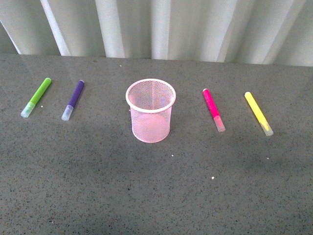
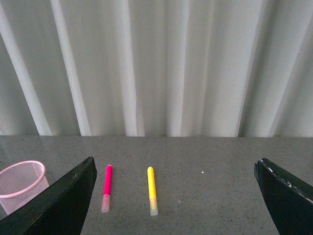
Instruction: Insert purple and pink pens into pink cup
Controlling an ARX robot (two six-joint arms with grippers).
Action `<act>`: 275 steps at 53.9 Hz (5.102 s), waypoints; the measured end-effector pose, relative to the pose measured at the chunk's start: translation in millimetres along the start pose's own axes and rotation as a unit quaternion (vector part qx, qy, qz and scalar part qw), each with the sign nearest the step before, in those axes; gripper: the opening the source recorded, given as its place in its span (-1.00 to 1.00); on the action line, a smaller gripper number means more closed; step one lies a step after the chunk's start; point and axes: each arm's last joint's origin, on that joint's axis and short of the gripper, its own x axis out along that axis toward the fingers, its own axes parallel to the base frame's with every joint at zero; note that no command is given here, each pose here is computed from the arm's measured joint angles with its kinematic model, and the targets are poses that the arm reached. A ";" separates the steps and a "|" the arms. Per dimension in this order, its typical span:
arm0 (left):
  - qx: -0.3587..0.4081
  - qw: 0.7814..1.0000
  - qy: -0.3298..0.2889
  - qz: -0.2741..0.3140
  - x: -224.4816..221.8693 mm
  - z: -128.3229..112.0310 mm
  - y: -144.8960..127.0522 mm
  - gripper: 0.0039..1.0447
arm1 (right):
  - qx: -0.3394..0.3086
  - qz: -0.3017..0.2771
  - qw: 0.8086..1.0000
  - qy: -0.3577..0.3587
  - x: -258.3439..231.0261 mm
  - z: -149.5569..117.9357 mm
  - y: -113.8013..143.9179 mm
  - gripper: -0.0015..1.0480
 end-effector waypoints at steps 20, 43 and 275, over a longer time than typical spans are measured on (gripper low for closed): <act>0.000 1.000 0.000 0.000 0.0 0.0 0.0 0.88 | 0.000 0.000 1.000 0.000 0.0 0.0 0.0 0.87; 0.000 1.000 0.000 0.000 0.0 0.0 0.0 0.88 | 0.000 0.000 1.000 0.000 0.0 0.0 0.0 0.87; 0.086 0.912 0.399 -0.039 363.4 -128.2 -42.4 -0.76 | 0.000 0.000 1.000 0.000 0.0 0.0 0.0 0.87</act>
